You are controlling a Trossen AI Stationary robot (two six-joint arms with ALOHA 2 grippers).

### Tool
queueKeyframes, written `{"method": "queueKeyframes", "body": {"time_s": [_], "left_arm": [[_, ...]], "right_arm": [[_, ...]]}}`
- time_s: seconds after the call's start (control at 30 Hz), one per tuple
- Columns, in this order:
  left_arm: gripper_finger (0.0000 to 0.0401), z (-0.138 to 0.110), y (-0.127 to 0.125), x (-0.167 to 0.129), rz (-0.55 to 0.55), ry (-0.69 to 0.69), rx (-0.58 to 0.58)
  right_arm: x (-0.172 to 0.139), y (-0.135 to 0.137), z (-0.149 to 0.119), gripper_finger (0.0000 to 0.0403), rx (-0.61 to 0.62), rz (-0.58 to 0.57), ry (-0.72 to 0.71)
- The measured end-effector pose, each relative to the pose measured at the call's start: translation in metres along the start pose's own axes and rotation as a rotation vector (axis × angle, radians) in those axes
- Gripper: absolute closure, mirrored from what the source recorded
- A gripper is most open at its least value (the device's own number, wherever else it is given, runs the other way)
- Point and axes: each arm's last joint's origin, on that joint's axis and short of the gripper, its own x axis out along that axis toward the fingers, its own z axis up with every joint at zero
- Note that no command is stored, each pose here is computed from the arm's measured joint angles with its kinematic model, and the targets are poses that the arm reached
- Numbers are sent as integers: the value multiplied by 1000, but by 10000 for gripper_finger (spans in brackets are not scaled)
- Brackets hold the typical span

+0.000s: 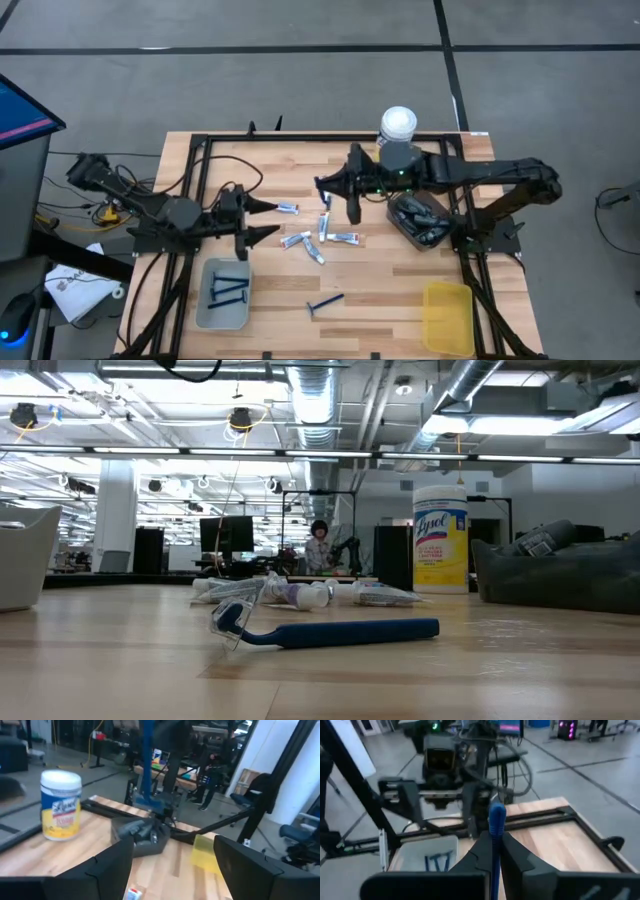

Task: Pick & Place Travel size toiletries
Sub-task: Put the blue razor into the gray bin

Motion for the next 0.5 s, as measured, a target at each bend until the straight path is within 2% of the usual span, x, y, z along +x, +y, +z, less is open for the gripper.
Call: {"method": "queueKeyframes", "body": {"time_s": [0.13, 0.27, 0.5], "left_arm": [[131, 4, 7, 11, -14, -31, 49], [130, 10, 11, 24, -95, -90, 101], [130, 1, 25, 49, -103, -53, 108]], "right_arm": [[13, 13, -3, 397, 15, 40, -42], [27, 23, -8, 397, 17, 76, -74], [46, 31, -14, 397, 45, 119, -125]]}}
